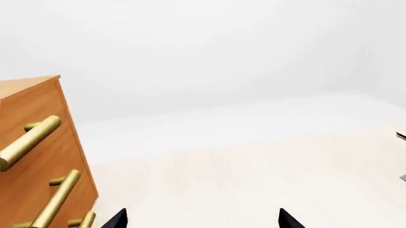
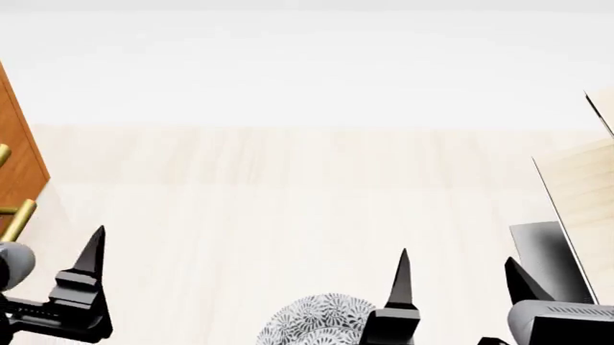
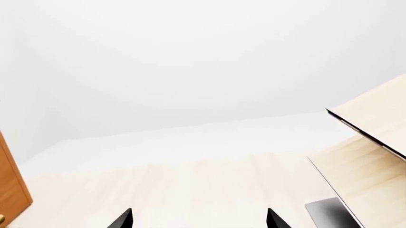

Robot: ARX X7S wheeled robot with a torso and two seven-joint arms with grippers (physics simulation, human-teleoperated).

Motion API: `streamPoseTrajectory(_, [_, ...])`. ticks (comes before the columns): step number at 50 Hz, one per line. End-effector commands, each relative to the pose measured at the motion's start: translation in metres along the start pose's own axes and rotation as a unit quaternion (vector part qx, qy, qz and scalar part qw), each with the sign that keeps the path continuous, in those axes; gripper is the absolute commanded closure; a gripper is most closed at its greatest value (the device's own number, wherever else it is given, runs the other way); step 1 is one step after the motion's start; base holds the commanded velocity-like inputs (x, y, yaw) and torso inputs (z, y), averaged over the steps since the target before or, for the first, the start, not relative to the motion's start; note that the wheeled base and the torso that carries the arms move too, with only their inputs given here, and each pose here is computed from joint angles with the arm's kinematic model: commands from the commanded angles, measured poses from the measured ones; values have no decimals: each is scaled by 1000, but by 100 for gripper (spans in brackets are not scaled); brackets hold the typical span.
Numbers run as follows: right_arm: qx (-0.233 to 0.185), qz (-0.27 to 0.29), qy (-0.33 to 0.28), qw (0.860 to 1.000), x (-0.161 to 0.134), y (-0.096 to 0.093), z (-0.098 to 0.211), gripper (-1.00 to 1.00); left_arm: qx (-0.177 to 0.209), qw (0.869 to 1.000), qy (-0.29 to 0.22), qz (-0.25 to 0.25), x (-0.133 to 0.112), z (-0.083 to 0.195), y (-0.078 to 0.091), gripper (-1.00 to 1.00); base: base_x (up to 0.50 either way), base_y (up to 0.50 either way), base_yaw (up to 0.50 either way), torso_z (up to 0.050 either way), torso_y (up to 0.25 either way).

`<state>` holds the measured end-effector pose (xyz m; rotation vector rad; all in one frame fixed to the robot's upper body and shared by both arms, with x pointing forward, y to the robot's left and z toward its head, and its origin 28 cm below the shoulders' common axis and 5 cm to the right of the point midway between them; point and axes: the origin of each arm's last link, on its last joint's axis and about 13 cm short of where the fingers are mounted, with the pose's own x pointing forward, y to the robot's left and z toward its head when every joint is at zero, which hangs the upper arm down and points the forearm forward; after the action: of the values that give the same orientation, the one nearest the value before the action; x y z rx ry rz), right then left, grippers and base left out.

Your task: Close the top drawer of the cabinet and put the bowl on top of it.

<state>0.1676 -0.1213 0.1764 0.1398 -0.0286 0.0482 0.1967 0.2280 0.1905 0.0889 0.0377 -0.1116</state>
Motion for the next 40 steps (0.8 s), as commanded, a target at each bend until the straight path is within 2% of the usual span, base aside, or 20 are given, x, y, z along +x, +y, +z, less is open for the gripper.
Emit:
streamPoseTrajectory(1, [-3, 3, -1, 1000, -3, 1, 1, -100, 0, 997, 30, -69, 22, 31, -3, -100, 0, 0, 0, 0, 0])
streamPoseTrajectory(3, [-4, 3, -2, 1000, -4, 1, 1, -100, -12, 996, 40, -75, 29, 35, -3, -100, 0, 0, 0, 0, 0])
streamPoseTrajectory(5, [-6, 3, -2, 1000, -3, 1, 1, -100, 3, 998, 25, -59, 41, 39, -5, -100, 0, 0, 0, 0, 0])
streamPoseTrajectory(7, [-6, 2, -1, 1000, -2, 1, 0, -100, -10, 997, 40, -71, 48, 40, -7, -100, 0, 0, 0, 0, 0])
streamPoseTrajectory(14, [-6, 0, 0, 1000, -1, 0, 0, -100, 4, 996, 41, -82, 63, 53, -17, -100, 0, 0, 0, 0, 0])
streamPoseTrajectory(16, [-6, 0, -1, 1000, -1, -1, -1, -100, 17, 996, 44, -80, 70, 53, -19, -100, 0, 0, 0, 0, 0])
streamPoseTrajectory(23, [-3, -1, 1, 1000, 0, -3, -4, -100, 13, 993, 66, -93, 88, 48, -24, -100, 0, 0, 0, 0, 0])
streamPoseTrajectory(40, [1, 2, 1, 1000, -3, -5, -6, -100, 22, 989, 83, -117, 93, 37, -35, -100, 0, 0, 0, 0, 0])
